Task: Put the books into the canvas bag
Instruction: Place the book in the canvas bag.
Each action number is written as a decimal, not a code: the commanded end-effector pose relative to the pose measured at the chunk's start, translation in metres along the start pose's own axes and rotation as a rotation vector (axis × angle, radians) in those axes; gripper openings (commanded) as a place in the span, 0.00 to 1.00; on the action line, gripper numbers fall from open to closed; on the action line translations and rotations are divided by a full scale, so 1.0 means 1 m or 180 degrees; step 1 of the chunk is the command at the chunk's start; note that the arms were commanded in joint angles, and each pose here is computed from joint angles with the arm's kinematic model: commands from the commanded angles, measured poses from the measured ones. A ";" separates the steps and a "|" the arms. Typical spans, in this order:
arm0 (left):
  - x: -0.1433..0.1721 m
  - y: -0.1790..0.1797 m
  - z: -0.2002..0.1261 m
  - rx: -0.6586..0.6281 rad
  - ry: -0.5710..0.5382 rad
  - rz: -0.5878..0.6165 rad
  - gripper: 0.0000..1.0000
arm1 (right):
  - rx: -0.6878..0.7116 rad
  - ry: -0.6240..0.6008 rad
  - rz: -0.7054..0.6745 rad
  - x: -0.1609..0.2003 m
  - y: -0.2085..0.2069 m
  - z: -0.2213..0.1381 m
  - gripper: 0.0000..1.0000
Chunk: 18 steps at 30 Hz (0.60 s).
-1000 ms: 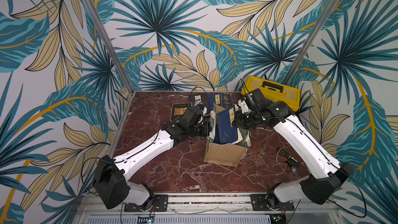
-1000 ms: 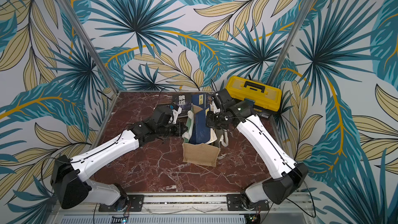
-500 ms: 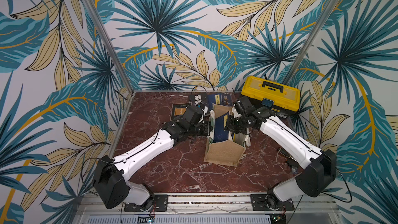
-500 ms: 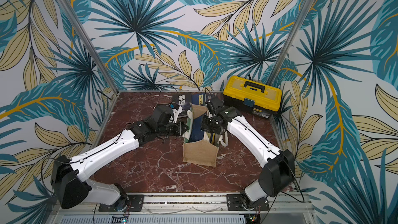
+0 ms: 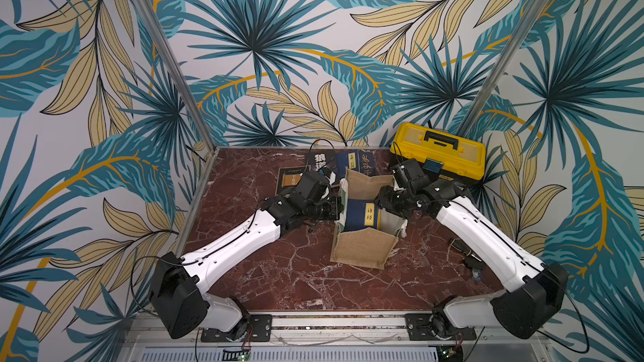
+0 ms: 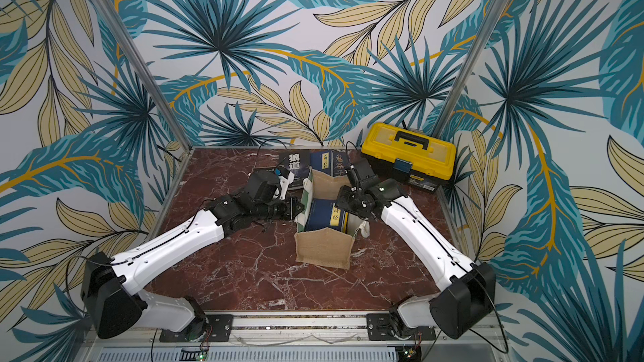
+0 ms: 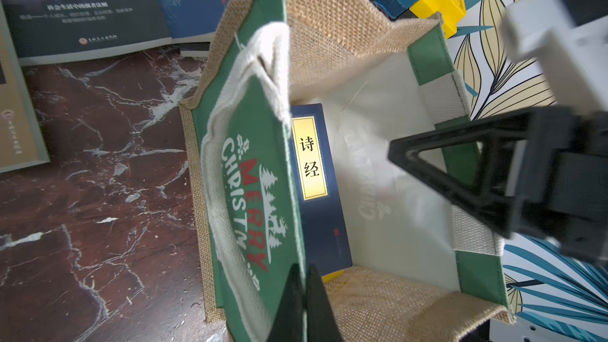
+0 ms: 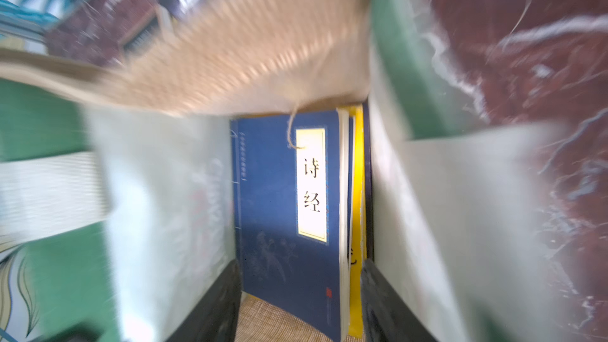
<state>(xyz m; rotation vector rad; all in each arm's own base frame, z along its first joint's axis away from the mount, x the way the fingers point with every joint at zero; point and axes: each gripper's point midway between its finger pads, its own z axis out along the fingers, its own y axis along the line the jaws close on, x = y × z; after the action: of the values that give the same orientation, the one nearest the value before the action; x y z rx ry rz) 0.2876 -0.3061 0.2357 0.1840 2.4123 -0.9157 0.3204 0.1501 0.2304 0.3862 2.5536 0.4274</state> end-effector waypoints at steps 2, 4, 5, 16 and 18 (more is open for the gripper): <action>-0.017 -0.018 -0.023 0.0103 -0.0194 0.0124 0.00 | 0.0137 -0.0049 -0.0140 -0.002 -0.010 -0.016 0.58; -0.020 -0.021 -0.029 0.0122 -0.0233 0.0156 0.15 | 0.0057 -0.0034 -0.0183 -0.002 -0.004 -0.020 0.58; -0.021 -0.022 -0.034 0.0132 -0.0258 0.0195 0.23 | 0.0038 -0.0030 -0.0211 -0.003 -0.002 -0.022 0.58; -0.018 0.051 -0.067 -0.0174 -0.0629 -0.0277 0.50 | -0.0352 -0.0116 -0.0483 -0.018 0.028 -0.055 0.58; -0.008 0.071 -0.054 -0.0196 -0.0597 -0.0430 0.47 | -0.0479 -0.0138 -0.0515 -0.020 0.037 -0.059 0.58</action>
<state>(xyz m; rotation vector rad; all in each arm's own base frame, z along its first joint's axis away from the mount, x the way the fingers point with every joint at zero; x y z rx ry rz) 0.2895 -0.2242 0.2845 -0.0041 2.1915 -0.8861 0.3160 0.1577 0.2915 0.1940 2.4782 0.4971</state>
